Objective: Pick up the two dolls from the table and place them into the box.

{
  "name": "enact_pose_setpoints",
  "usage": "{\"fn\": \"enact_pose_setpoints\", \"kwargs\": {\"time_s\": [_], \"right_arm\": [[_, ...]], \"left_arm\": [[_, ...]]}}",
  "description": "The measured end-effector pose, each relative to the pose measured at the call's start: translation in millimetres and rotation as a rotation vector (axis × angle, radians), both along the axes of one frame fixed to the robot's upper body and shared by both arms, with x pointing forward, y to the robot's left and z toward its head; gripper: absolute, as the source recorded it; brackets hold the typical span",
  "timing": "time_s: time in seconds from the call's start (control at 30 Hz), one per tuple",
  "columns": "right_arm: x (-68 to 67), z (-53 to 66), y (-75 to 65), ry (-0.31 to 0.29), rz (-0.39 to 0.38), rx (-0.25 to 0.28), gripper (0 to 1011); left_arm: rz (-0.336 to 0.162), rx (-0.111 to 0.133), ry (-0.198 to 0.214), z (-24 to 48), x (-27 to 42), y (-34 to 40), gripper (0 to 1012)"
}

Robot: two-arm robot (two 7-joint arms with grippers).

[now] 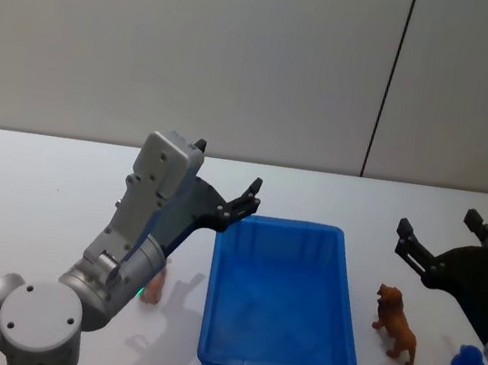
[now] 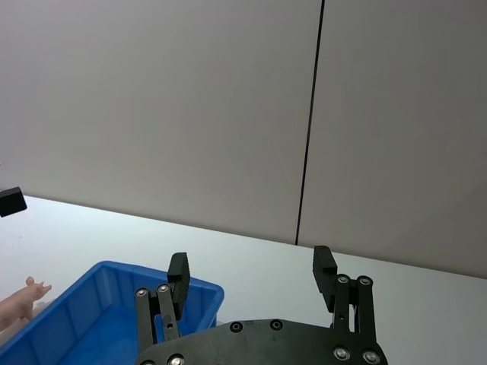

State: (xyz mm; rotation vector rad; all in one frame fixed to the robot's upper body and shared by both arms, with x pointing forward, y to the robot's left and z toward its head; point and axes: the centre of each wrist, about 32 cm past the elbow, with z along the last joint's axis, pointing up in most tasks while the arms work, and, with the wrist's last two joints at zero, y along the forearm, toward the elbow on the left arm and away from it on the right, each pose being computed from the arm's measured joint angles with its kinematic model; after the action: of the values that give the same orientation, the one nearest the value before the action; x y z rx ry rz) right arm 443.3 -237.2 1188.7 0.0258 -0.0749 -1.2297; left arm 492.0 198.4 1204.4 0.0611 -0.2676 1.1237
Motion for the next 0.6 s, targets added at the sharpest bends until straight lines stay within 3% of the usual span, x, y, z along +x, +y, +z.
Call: {"fn": "enact_pose_setpoints", "kwargs": {"time_s": [0.23, 0.6], "right_arm": [[0.0, 0.0, -2.6, 0.009, -0.006, -0.007, 1001], [-6.6, -2.1, -16.2, 0.099, -0.088, -0.047, 1001]], "left_arm": [[0.0, 0.0, 0.0, 0.0, 0.0, 0.0, 1001], [0.0, 0.0, 0.0, 0.0, 0.0, 0.0, 1001]]}}
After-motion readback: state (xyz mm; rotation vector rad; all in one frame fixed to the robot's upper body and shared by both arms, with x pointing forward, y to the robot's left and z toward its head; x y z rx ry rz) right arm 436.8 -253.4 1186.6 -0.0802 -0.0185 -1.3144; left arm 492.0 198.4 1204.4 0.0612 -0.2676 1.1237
